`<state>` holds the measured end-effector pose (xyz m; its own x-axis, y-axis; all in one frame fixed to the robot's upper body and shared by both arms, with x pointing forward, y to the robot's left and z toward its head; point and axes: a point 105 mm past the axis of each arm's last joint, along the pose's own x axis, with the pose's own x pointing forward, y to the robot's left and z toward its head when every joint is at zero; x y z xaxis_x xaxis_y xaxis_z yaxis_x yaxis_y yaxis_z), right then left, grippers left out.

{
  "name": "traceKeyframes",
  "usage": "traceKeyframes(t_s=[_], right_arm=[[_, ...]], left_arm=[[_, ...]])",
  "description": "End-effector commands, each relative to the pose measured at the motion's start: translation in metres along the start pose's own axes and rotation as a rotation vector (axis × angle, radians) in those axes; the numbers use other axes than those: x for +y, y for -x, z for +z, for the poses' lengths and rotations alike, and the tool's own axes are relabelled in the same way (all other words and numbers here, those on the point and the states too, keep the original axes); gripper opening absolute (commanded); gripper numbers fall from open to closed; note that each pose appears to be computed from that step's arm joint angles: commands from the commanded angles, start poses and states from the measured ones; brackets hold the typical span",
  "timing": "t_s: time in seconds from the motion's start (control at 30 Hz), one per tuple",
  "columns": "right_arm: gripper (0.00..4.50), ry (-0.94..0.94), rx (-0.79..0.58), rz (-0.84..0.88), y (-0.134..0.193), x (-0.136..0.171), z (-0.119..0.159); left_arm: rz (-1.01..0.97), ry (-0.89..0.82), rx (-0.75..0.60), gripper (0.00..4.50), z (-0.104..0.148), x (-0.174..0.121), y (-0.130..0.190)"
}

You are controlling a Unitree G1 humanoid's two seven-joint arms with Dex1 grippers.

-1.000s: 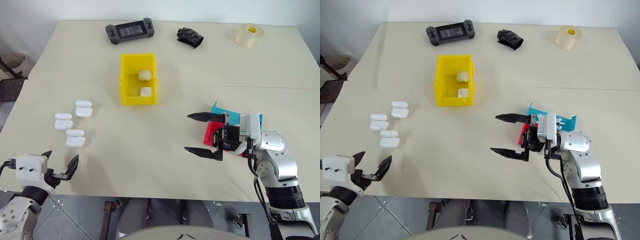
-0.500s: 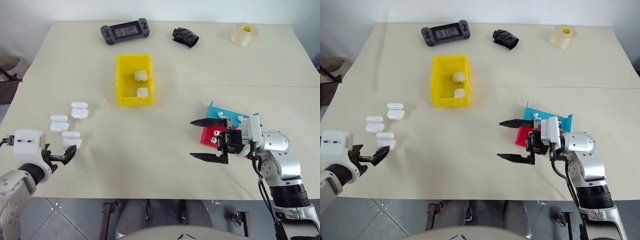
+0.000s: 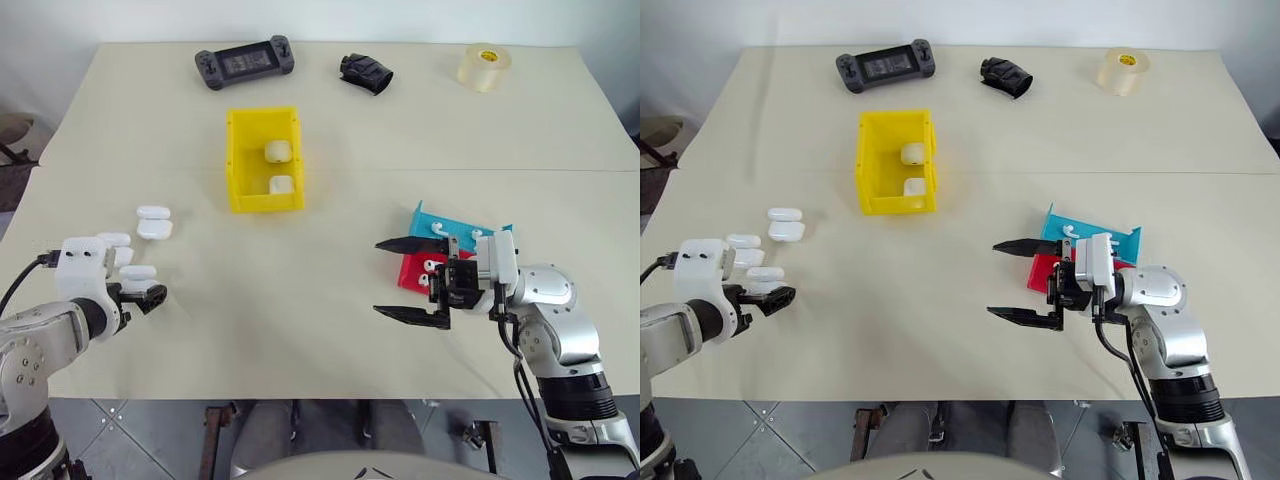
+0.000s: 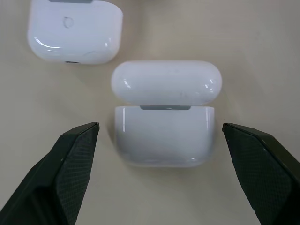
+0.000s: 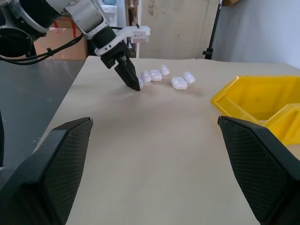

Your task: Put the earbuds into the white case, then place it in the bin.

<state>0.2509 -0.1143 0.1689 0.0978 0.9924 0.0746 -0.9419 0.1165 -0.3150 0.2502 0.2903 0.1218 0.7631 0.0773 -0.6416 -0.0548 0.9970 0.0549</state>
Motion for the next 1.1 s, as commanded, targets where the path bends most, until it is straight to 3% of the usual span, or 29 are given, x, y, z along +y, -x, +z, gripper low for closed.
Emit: traceKeyframes(t_s=[0.03, 0.53, 0.63, 0.77, 0.97, 1.1], right_arm=[[4.50, 0.025, -0.032, 0.005, -0.004, 0.004, 0.010], [4.50, 0.019, -0.038, -0.026, -0.003, 0.007, 0.007], [4.50, 0.018, -0.043, -0.023, -0.005, 0.006, 0.006], [4.50, 0.016, -0.051, -0.018, -0.006, 0.006, 0.004], [4.50, 0.014, -0.056, -0.016, -0.007, 0.006, 0.003], [4.50, 0.016, -0.053, -0.027, -0.005, 0.004, 0.003]], left_arm=[[0.016, -0.009, 0.006, 4.48, 0.005, 0.001, -0.002], [0.019, 0.056, 0.029, 4.48, -0.004, -0.006, -0.005], [0.018, 0.061, 0.038, 3.93, -0.009, -0.008, -0.003], [0.003, 0.065, 0.060, 2.79, -0.016, -0.012, 0.000], [0.008, 0.046, 0.044, 2.79, -0.011, -0.009, 0.007], [-0.108, -0.013, -0.095, 2.79, 0.017, -0.025, 0.014]])
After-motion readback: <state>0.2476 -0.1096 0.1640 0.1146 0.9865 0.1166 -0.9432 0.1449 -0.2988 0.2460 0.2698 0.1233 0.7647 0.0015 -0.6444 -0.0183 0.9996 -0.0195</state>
